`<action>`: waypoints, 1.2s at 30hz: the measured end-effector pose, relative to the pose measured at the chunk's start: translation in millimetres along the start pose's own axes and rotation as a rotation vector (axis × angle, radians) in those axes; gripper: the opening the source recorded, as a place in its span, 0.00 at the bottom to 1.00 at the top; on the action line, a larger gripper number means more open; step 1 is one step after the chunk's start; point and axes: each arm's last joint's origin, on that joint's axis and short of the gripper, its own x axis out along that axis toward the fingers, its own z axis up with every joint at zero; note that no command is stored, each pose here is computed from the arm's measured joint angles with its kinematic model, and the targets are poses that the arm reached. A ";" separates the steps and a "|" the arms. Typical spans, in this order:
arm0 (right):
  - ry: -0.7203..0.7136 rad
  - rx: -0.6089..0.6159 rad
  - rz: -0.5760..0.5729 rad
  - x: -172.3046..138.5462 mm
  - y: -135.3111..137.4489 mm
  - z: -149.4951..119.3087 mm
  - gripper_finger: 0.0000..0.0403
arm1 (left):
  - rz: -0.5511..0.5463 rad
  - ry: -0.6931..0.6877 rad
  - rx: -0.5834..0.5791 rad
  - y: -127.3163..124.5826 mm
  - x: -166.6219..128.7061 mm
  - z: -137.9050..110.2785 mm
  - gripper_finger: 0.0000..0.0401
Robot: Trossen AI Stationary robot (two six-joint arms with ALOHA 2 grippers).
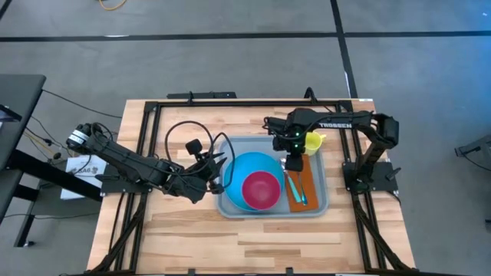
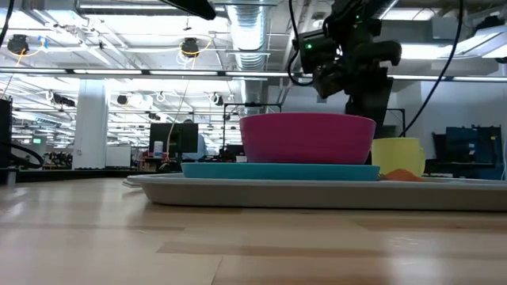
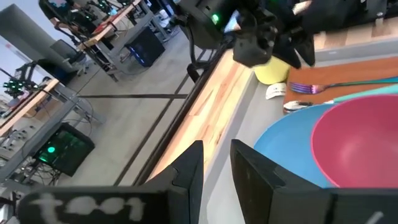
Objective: Set up tray
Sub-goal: Adjust the red bowl on the blue plate
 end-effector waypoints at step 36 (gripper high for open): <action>-0.090 -0.209 -0.067 -96.2 109.4 -3.4 0.00 | -0.615 -0.113 0.038 -143.0 93.6 -20.5 0.00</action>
